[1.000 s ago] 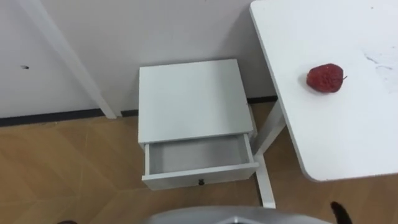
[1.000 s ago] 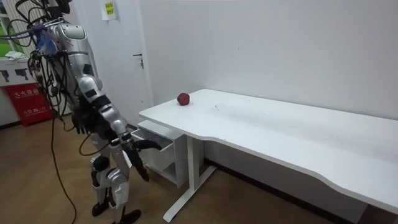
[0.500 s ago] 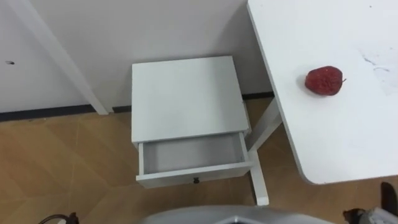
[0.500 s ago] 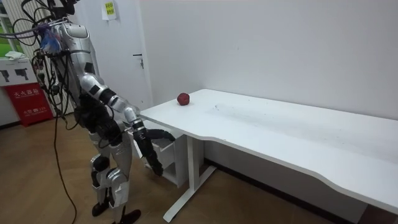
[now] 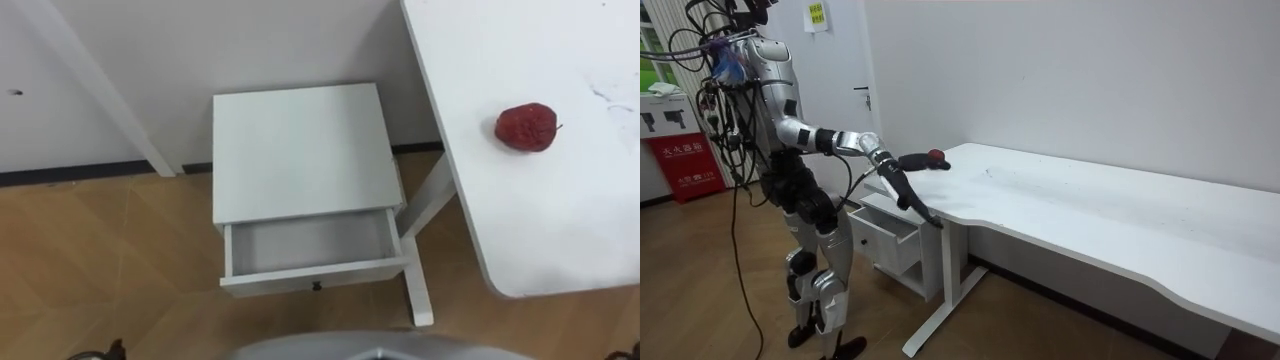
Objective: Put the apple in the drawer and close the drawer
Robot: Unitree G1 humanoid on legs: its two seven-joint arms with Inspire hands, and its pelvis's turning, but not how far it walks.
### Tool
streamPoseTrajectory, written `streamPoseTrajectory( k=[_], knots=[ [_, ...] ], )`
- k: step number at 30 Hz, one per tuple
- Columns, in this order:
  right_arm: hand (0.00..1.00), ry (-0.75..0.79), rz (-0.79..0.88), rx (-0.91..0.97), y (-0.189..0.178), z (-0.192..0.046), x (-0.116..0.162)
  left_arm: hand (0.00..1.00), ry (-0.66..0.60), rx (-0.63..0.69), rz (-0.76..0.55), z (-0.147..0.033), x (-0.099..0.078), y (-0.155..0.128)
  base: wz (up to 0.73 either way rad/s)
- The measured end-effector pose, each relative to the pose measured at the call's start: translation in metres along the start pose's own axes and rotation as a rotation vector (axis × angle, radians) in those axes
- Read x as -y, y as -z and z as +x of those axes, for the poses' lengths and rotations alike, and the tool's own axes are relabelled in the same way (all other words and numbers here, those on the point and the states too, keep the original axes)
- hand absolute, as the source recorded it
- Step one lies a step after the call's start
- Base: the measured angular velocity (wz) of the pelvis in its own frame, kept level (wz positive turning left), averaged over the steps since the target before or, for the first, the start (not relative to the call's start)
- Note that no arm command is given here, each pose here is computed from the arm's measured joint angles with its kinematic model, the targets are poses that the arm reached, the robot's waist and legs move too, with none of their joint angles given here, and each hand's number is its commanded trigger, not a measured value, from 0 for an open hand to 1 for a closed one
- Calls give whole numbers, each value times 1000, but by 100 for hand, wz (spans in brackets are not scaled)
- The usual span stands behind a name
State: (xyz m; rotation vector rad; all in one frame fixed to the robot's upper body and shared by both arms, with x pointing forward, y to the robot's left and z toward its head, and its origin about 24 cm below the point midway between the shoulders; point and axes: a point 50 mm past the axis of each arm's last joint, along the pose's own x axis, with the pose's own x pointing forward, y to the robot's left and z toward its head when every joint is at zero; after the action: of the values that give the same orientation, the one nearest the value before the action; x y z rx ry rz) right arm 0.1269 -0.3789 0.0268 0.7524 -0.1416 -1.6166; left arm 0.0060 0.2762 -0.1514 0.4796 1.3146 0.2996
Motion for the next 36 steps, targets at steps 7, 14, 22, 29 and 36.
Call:
streamPoseTrajectory(
  k=[7,14,22,29,36],
  knots=[
    [0,-256,-290,250,4,-28,-30,0,45,31,62,-1,10,-7,0],
    [0,-523,-488,236,30,-48,-43,0,60,19,82,-3,14,0,-2],
    [0,-817,-693,219,56,-69,-51,0,103,20,85,-3,15,0,0],
    [0,-947,-812,214,65,-74,-43,0,101,16,91,-4,15,2,0],
    [0,-1067,-938,162,80,-79,-37,0,122,5,91,-6,16,6,0]
  ],
)
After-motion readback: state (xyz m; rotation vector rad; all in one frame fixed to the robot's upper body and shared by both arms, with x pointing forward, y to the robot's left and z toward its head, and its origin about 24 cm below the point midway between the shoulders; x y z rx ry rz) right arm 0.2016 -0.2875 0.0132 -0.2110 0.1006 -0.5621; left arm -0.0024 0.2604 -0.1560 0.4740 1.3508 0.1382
